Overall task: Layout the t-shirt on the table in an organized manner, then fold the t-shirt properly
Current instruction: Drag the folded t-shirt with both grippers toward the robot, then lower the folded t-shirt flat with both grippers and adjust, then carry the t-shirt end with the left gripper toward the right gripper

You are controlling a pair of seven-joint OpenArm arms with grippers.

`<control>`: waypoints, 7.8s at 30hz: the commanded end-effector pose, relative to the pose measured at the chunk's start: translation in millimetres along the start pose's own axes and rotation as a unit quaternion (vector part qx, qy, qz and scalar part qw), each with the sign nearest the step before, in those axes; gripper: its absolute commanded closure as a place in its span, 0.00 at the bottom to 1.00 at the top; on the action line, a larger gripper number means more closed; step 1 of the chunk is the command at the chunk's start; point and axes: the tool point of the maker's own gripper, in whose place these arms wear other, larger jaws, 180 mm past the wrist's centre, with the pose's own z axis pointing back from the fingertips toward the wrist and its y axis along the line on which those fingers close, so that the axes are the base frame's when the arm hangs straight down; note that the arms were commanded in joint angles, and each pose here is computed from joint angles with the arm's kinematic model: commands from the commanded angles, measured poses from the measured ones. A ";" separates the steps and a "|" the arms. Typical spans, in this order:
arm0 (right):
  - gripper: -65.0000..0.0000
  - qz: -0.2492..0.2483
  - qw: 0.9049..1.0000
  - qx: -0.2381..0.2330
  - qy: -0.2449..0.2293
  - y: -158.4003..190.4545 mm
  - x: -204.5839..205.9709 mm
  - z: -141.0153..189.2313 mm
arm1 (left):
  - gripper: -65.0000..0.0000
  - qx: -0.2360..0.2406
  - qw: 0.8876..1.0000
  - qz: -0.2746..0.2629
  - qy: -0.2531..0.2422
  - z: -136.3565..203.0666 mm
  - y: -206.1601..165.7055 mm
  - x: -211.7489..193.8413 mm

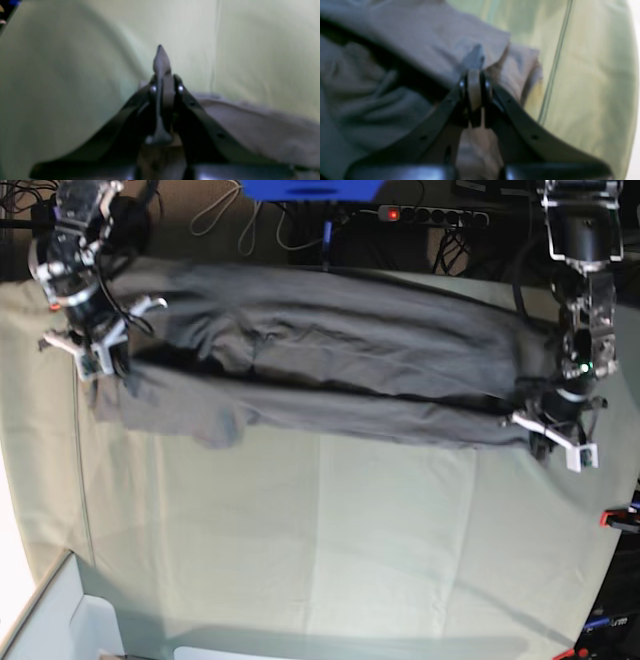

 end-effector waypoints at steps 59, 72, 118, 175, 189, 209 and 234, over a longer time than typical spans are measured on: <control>1.00 -0.036 0.996 0.063 0.054 55.2 -69.3 40.8 | 0.65 0.060 0.995 0.061 0.053 4.6 43.6 -55.9; 0.68 -0.036 0.996 0.046 0.064 42.4 -75.1 43.8 | 0.58 0.060 0.995 0.061 0.058 4.9 44.2 -57.5; 0.55 -0.117 0.992 0.016 0.050 34.9 -76.8 0.3 | 1.00 0.071 0.989 0.096 0.088 10.1 48.8 -67.8; 0.55 -0.115 0.992 0.018 0.047 35.4 -73.2 -1.7 | 0.82 -0.344 0.935 -0.034 0.083 109.7 -360.3 -94.9; 0.55 -0.114 0.992 0.017 0.047 35.1 -72.7 -1.6 | 0.43 -0.393 0.917 -0.062 -0.006 148.9 -371.1 -37.3; 0.55 -0.114 0.993 0.012 0.037 29.9 -65.1 -6.3 | 0.63 -0.325 0.939 -0.088 0.075 124.7 -300.7 -100.8; 0.35 -0.080 0.994 -0.072 0.005 -18.5 -12.3 14.1 | 0.63 -0.364 0.918 -0.157 0.020 136.7 -303.1 -66.8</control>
